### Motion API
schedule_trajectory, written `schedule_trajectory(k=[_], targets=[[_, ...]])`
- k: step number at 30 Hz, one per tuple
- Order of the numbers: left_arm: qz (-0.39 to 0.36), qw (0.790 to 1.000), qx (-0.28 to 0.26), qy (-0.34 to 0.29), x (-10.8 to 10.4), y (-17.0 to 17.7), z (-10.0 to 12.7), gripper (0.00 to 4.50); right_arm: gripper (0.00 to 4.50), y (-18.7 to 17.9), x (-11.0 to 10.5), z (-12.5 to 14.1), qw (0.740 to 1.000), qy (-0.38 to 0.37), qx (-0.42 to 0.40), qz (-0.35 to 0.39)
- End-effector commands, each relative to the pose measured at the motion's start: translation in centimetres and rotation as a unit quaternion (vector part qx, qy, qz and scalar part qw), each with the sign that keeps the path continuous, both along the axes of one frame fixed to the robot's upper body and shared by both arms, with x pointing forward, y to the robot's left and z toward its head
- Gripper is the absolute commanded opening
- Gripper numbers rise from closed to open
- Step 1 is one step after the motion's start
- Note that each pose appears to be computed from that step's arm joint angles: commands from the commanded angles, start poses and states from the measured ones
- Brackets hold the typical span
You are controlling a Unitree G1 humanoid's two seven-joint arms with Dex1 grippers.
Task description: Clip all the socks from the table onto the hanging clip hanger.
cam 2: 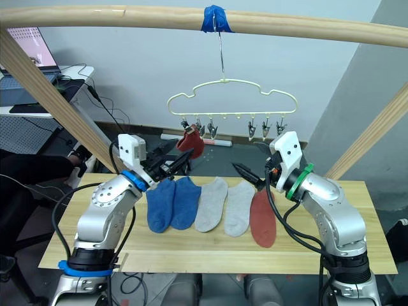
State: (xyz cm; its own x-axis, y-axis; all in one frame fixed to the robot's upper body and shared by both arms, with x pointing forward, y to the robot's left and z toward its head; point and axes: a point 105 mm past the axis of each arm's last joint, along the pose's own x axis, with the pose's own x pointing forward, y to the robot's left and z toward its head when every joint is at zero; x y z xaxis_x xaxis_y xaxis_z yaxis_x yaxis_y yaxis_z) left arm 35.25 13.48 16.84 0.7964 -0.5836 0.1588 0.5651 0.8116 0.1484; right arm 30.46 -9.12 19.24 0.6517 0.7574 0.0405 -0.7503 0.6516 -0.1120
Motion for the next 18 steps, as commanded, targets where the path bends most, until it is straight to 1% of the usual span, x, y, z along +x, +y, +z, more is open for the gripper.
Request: schedule_trajectory(k=[1, 6, 11, 18], targets=[[0.009, 0.999, -0.004, -0.033, 0.6, -0.5, 1.2, 2.78, 4.5, 0.4, -1.4, 2.1, 0.999, -0.033, 0.028, 0.032], [0.018, 0.999, -0.015, -0.038, 1.6, -0.8, 1.1, 2.78, 4.5, 1.0, -2.2, 3.1, 0.997, -0.042, 0.044, 0.055], [0.026, 0.998, -0.028, -0.045, 2.9, -1.6, 1.4, 2.78, 4.5, 1.3, -2.4, 3.8, 0.996, -0.053, 0.048, 0.06], [0.038, 0.997, -0.035, -0.054, 3.2, -1.6, 1.5, 2.78, 4.5, 1.3, -2.4, 3.7, 0.996, -0.051, 0.046, 0.052]])
